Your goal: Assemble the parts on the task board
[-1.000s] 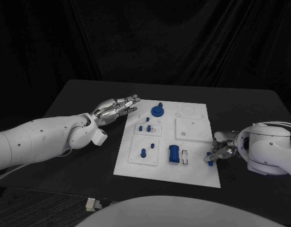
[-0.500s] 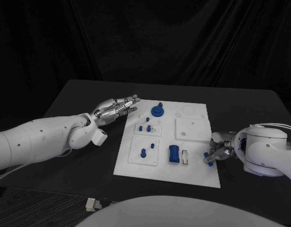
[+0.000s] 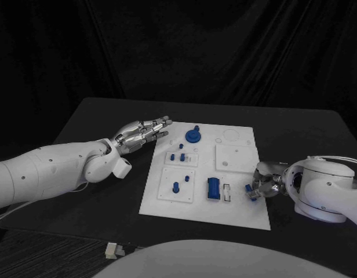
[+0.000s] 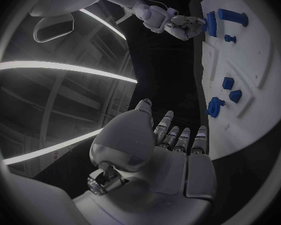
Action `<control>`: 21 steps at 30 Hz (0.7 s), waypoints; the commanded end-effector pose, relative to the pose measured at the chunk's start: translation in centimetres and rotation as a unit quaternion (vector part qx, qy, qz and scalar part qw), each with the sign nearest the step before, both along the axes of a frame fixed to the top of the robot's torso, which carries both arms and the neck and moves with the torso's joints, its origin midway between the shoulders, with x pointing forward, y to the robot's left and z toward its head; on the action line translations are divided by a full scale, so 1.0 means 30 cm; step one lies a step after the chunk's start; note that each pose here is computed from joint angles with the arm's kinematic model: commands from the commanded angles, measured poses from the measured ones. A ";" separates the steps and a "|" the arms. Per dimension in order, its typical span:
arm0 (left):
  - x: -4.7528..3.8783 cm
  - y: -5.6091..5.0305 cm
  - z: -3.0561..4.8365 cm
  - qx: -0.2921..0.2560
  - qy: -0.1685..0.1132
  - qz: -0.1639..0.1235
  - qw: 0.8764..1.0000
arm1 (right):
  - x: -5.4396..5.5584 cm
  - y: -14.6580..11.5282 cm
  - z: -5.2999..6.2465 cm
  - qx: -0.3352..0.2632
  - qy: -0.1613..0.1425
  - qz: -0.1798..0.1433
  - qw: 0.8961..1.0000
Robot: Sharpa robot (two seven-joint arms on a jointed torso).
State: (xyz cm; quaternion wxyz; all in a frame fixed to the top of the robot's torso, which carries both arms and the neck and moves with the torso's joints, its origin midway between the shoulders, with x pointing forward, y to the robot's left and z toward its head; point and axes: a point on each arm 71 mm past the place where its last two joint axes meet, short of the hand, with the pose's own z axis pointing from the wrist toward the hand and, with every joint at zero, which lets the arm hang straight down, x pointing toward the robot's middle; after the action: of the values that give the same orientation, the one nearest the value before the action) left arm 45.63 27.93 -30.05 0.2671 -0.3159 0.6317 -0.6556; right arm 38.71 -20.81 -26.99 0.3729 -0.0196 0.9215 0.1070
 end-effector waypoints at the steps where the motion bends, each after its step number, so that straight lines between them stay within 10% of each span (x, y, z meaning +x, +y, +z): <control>1: -0.001 -0.005 0.005 -0.013 -0.005 -0.002 1.000 | -0.013 -0.001 -0.005 0.047 0.013 -0.039 0.998; 21: 0.001 -0.009 0.002 -0.011 -0.002 -0.004 1.000 | -0.033 0.031 0.003 0.149 0.124 -0.126 0.973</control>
State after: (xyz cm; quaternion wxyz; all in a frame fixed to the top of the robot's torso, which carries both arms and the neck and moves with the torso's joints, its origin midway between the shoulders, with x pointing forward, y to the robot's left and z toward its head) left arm 45.69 27.81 -30.08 0.2661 -0.3155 0.6321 -0.6559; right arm 37.88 -20.05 -26.83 0.2918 0.1274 0.9304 0.1818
